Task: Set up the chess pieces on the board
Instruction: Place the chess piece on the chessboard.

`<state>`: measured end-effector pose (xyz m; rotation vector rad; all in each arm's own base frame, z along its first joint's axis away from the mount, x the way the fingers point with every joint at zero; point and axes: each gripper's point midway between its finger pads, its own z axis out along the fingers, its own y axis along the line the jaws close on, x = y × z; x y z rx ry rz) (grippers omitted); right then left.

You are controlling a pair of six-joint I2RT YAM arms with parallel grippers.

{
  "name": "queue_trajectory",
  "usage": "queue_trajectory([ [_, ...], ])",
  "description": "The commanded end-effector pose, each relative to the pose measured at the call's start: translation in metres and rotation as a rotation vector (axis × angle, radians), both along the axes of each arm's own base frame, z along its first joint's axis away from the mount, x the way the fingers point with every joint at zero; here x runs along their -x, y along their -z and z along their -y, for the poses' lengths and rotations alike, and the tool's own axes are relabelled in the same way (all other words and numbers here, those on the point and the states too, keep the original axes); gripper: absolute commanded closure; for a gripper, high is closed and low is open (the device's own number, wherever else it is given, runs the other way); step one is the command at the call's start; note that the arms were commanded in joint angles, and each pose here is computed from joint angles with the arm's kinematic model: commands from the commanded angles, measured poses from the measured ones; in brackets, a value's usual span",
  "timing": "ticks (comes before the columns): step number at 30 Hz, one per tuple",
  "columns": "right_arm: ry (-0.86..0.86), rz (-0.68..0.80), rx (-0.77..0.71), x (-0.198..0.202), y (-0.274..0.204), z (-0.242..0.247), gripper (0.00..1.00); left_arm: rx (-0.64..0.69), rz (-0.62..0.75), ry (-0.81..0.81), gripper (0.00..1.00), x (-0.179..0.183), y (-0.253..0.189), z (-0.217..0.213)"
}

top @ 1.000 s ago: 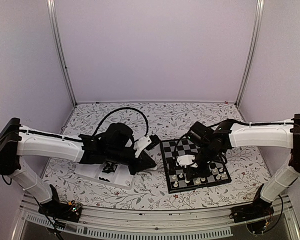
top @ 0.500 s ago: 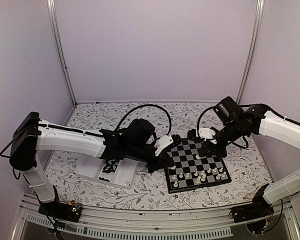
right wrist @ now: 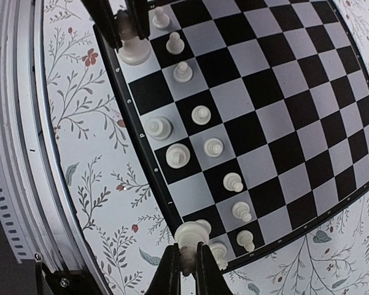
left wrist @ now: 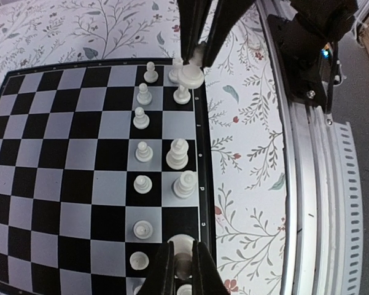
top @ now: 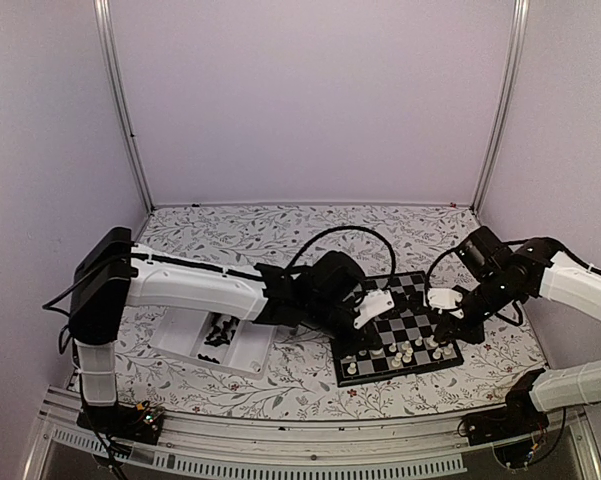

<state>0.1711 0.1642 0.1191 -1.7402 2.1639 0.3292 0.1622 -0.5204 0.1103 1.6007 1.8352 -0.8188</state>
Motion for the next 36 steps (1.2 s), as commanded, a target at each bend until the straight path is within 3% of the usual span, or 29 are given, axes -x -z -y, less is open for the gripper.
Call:
queue_trajectory([
  [1, 0.01, 0.001, 0.045, 0.005, 0.013, 0.011, 0.98, -0.095, -0.011, 0.006, 0.97, 0.005, 0.021, 0.009],
  [21, -0.038, -0.075, -0.009, 0.001, 0.044, -0.01, 0.94, -0.149, -0.031, -0.003, 0.97, 0.004, 0.044, 0.016],
  [36, -0.054, -0.046, -0.055, -0.005, 0.045, -0.025, 0.93, -0.092, -0.069, 0.027, 0.97, 0.013, 0.036, 0.027],
])
